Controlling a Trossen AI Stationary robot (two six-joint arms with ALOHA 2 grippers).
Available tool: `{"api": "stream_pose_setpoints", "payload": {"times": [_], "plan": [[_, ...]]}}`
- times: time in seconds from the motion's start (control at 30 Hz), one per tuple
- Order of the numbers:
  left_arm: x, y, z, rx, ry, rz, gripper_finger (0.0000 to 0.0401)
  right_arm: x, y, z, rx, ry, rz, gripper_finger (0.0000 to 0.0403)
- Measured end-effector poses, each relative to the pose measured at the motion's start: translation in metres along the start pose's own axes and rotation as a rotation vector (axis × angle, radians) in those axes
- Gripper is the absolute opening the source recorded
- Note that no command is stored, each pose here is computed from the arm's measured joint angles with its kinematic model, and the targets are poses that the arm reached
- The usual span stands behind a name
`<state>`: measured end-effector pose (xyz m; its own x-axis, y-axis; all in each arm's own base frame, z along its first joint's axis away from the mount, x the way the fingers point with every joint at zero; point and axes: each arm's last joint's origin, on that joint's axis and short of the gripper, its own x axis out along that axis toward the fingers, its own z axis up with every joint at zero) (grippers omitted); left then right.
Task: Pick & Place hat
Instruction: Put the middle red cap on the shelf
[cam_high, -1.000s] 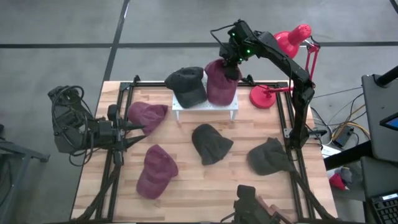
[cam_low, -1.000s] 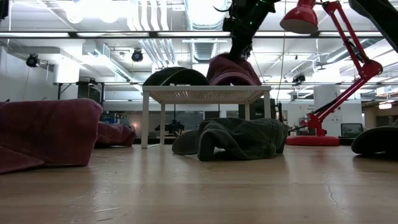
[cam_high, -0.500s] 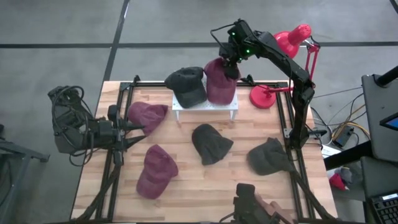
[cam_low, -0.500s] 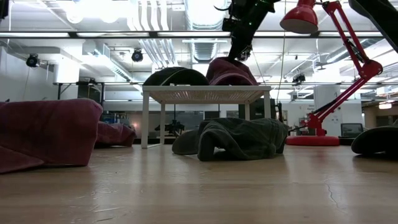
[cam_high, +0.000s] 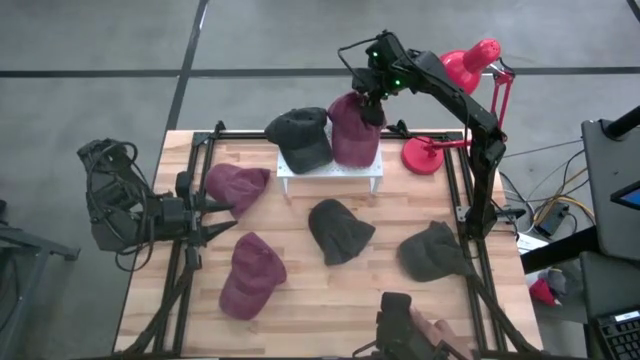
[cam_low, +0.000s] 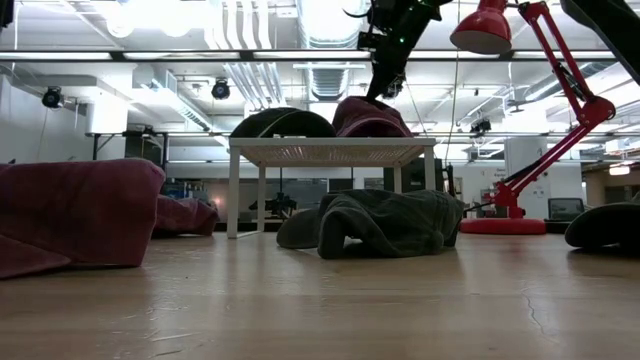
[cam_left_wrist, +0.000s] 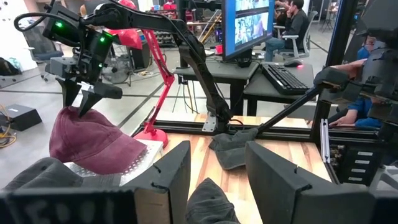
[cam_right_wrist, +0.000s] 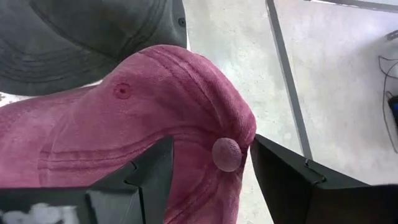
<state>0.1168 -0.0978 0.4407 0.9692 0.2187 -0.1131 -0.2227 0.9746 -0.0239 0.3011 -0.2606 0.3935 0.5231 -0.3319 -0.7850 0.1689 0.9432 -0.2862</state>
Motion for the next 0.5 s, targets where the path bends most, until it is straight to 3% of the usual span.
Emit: {"api": "stream_pose_setpoints", "payload": {"times": [0.5], "plan": [[0.0001,-0.0001,0.0001,-0.005,-0.001,0.0,0.0152,-0.0001,-0.0028,-0.0004,-0.054,0.035,-0.07,0.0236]]}}
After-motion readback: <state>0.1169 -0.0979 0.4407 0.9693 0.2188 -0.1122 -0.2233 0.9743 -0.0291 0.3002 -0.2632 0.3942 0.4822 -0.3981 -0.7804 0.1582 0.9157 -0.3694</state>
